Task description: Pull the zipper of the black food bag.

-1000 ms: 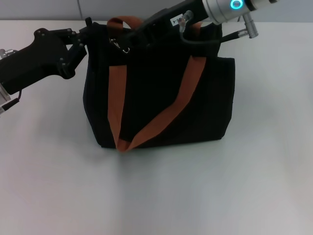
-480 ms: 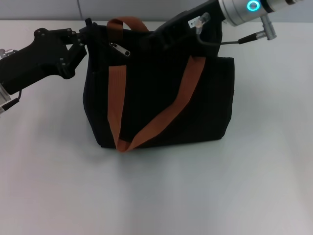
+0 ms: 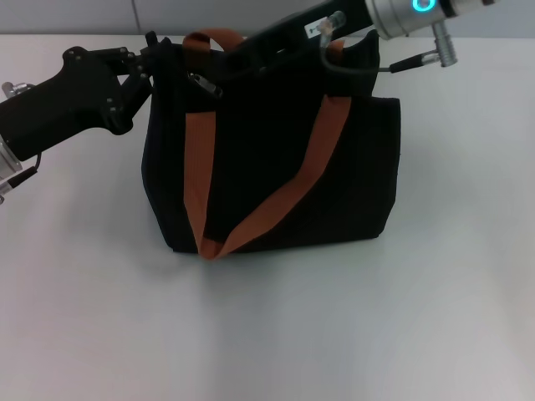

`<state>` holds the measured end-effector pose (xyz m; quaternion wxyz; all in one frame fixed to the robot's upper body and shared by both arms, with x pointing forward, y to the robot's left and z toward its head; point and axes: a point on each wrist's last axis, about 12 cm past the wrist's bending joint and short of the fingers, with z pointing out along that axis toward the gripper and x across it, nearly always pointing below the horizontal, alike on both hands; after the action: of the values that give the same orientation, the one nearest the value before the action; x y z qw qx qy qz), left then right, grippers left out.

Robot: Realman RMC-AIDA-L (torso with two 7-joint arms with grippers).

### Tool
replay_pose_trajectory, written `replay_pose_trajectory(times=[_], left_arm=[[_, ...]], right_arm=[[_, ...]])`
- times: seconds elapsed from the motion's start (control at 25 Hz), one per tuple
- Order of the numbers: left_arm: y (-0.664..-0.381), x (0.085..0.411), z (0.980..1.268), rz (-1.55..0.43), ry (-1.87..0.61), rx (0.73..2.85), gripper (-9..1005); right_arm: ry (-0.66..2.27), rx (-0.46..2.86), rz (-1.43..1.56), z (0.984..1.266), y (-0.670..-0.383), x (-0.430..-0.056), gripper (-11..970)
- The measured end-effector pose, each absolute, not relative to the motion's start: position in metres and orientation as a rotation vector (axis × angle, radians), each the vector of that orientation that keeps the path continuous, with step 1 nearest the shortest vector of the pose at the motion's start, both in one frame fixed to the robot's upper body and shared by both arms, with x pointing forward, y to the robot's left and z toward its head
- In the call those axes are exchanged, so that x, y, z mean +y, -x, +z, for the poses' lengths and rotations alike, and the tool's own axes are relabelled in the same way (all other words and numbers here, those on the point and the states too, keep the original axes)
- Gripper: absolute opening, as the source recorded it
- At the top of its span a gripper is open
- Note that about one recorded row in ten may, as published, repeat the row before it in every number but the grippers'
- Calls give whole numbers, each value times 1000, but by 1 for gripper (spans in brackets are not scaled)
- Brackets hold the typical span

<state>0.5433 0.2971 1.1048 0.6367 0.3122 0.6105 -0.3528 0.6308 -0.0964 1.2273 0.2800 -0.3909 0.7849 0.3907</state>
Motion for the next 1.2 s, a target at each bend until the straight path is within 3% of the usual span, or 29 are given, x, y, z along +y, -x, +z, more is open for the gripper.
replay_pose_trajectory(times=[0.2, 1.2], left_arm=[[-543, 297, 1105, -809, -716, 1389, 79], [-542, 296, 1105, -817, -707, 1379, 84]], right_arm=[[1046, 2124, 1045, 1223, -635, -90, 198], [1049, 2143, 1077, 1214, -632, -82, 191]])
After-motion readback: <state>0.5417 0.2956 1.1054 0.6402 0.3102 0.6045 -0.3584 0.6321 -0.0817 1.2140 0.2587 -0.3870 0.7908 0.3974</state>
